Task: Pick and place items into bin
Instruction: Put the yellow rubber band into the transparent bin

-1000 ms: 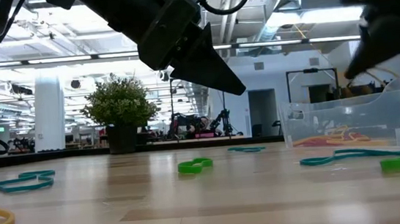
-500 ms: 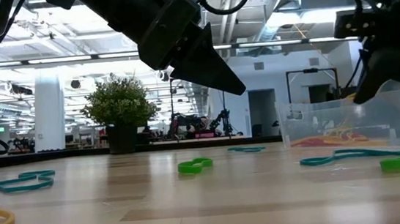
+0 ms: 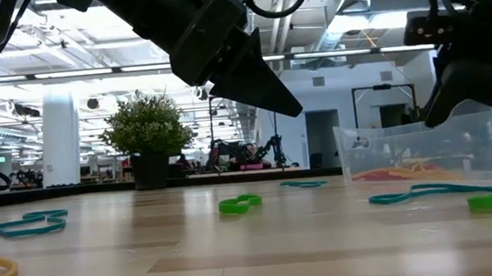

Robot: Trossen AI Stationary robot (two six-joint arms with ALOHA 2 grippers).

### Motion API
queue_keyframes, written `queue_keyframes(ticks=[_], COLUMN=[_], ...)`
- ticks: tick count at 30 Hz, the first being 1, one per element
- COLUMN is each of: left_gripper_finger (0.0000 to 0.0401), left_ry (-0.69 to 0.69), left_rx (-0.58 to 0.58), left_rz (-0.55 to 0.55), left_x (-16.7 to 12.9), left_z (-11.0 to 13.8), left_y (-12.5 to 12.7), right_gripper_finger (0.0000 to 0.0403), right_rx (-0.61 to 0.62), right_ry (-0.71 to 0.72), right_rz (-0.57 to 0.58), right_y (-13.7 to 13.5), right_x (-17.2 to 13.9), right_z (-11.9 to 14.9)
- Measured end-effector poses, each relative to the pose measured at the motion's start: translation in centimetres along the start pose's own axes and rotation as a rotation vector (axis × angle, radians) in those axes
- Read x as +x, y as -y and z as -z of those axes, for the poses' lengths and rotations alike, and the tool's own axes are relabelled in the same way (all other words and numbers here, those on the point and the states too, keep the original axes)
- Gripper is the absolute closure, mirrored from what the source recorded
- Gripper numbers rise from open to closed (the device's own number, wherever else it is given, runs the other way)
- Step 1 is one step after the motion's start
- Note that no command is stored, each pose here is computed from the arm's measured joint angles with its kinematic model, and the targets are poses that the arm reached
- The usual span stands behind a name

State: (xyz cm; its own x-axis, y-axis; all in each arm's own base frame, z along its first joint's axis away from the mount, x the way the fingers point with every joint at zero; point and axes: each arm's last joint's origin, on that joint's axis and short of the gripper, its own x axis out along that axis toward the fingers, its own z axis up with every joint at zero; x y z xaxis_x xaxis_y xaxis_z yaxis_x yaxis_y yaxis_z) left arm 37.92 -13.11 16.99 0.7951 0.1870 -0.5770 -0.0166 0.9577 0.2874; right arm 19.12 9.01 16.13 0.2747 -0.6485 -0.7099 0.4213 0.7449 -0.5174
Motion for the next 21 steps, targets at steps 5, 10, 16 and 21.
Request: queue_keyframes(ticks=[5,10,16,21], left_gripper_finger=[0.0291,0.0291,0.0291,0.0291], left_ry=[0.015,-0.036,-0.202,-0.26], left_rx=[-0.011,-0.044,-0.033,-0.103], left_rz=[0.012,0.103,0.16,0.286], left_x=[-0.3,-2.3,-7.3,-9.1], left_z=[-0.4,-2.4,-4.9,-5.2], left_y=[0.1,-0.2,-0.7,0.6], right_gripper_finger=[0.0313,0.0313,0.0313,0.0313], right_rx=[-0.006,-0.022,-0.058,-0.161], right_ry=[0.053,0.177,0.357,0.509], right_rz=[-0.007,-0.034,-0.12,-0.224], right_y=[-0.3,-1.1,-2.3,-3.9], right_x=[-1.0,-3.6,-8.0,-10.7], right_z=[-0.4,-1.1,-0.9,0.5])
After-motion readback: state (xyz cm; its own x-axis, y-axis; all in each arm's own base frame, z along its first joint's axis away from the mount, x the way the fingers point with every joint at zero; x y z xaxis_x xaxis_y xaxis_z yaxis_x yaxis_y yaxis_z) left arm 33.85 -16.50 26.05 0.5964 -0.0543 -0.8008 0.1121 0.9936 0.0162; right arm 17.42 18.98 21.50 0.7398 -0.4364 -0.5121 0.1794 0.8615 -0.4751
